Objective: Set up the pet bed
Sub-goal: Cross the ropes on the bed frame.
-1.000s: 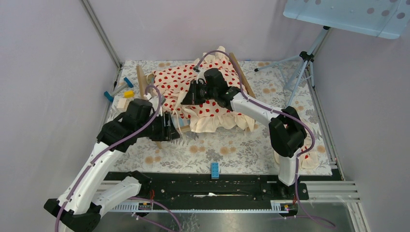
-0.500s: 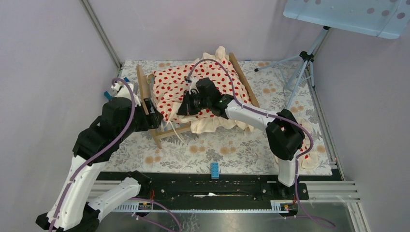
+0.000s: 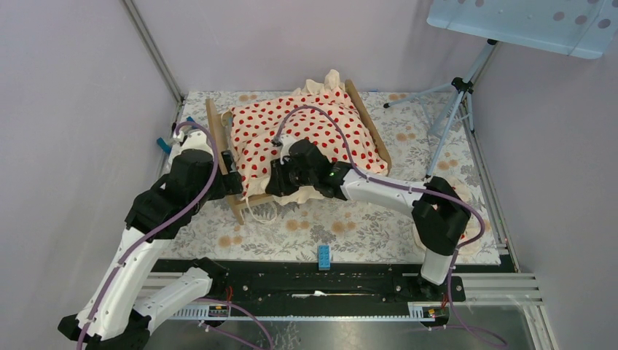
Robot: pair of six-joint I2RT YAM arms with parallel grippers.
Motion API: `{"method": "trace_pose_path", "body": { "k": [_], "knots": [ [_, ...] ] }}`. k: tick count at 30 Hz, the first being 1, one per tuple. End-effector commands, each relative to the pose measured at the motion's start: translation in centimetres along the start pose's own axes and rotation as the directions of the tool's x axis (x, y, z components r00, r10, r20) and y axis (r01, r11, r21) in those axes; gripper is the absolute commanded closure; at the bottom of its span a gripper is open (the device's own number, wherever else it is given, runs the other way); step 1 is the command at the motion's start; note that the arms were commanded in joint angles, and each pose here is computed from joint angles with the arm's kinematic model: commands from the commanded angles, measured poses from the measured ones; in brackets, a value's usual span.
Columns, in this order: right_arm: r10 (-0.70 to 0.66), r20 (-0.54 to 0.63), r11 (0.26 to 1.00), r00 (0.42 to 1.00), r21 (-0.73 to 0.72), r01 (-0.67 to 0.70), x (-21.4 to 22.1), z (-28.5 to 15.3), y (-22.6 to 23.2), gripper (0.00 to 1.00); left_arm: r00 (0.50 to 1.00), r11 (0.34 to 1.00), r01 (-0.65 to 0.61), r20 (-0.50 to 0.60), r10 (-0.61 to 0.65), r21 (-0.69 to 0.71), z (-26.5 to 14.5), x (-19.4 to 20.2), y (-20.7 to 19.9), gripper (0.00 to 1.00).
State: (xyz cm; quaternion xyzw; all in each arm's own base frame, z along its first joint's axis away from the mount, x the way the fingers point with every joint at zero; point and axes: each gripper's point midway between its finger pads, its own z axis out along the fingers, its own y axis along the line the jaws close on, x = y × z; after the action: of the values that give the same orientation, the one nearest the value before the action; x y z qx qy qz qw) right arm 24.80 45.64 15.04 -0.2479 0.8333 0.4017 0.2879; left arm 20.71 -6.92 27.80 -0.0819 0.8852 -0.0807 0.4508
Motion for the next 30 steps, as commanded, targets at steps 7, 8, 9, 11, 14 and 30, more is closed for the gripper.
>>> {"method": "trace_pose_path", "body": {
  "k": [7,8,9,11,14,30],
  "knots": [
    [-0.125,0.213,0.983,0.969,-0.106,0.151,-4.5,-6.3,4.5,0.54,0.999,0.988,-0.015,0.045,0.022,-0.157,2.2,-0.3,2.3,0.26],
    [-0.127,0.224,0.982,0.966,-0.107,0.154,-4.2,-6.7,4.3,0.55,0.999,0.987,-0.016,0.044,0.023,-0.157,2.5,-0.2,2.2,0.29],
    [-0.132,0.248,0.98,0.96,-0.111,0.163,-4.5,-7.4,4.6,0.54,0.999,0.987,-0.02,0.04,0.027,-0.16,2.9,0.0,2.2,0.33],
    [-0.145,0.28,0.978,0.949,-0.102,0.18,-4.3,-8.4,4.4,0.55,0.999,0.986,-0.027,0.025,0.032,-0.166,3.7,0.6,2.1,0.41],
    [-0.165,0.324,0.98,0.932,-0.054,0.192,-4.1,-9.9,3.5,0.53,0.999,0.982,-0.038,0.005,0.04,-0.186,4.7,1.4,2.4,0.46],
    [-0.088,0.002,0.806,0.996,0.588,0.07,5.4,-20.5,-9.3,0.12,0.998,0.963,-0.065,-0.021,0.061,-0.263,6.5,2.6,3.6,0.44]
  ]
}}
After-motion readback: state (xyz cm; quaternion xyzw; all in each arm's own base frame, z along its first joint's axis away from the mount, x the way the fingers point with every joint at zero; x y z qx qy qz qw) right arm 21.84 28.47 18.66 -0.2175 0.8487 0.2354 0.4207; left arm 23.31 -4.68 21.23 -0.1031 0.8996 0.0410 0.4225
